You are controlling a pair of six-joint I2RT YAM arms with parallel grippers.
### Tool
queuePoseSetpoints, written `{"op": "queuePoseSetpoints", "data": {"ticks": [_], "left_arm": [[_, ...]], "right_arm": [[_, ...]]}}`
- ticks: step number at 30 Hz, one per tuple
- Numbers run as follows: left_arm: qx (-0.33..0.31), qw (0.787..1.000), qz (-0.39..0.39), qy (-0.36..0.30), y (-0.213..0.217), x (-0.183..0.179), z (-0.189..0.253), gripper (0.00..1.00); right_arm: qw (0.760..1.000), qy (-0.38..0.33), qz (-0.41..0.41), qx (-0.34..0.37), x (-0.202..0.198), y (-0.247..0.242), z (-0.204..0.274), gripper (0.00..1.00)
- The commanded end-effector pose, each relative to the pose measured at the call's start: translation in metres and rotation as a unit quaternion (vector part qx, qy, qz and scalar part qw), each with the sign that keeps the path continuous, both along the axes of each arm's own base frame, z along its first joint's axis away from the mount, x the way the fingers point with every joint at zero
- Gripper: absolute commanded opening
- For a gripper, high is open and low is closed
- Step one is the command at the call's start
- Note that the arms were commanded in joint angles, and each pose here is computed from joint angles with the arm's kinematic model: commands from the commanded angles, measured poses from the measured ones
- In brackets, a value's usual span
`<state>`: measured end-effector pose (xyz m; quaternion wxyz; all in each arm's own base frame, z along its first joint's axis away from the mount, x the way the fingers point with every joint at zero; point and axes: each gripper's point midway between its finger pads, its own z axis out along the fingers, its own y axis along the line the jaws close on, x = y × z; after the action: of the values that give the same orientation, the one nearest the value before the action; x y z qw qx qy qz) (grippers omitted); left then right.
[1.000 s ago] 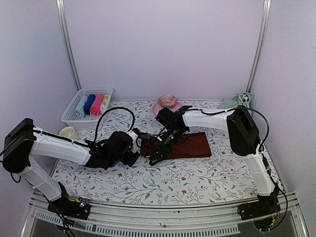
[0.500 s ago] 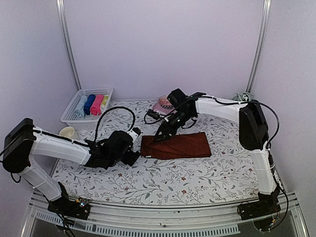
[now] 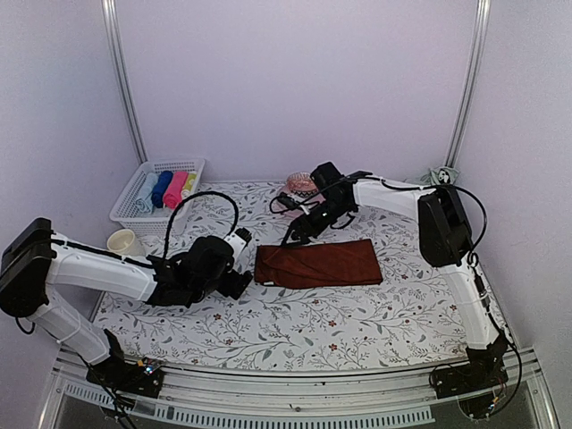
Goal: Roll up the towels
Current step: Smooth out the towel at the center of the board.
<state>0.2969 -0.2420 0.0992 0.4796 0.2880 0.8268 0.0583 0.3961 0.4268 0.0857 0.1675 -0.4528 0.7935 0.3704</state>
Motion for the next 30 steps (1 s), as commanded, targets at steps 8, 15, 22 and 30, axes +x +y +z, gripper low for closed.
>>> {"op": "queuePoseSetpoints", "data": {"ticks": [8,15,22,30], "left_arm": [[-0.007,1.0,0.0,-0.008,0.001,0.002,0.003,0.97],[0.002,1.0,0.001,-0.003,0.0,0.003,-0.002,0.97],[0.002,1.0,0.0,-0.002,0.0,0.003,-0.003,0.97],[0.002,1.0,-0.001,0.0,0.0,0.002,-0.003,0.97]], "right_arm": [[0.998,0.043,0.037,0.031,-0.019,0.02,-0.013,0.66],[0.997,0.045,0.054,0.033,-0.03,0.024,-0.012,0.51],[0.998,0.04,0.049,0.011,-0.032,0.023,-0.022,0.36],[0.999,-0.014,0.02,-0.041,-0.018,0.022,-0.036,0.34]]}}
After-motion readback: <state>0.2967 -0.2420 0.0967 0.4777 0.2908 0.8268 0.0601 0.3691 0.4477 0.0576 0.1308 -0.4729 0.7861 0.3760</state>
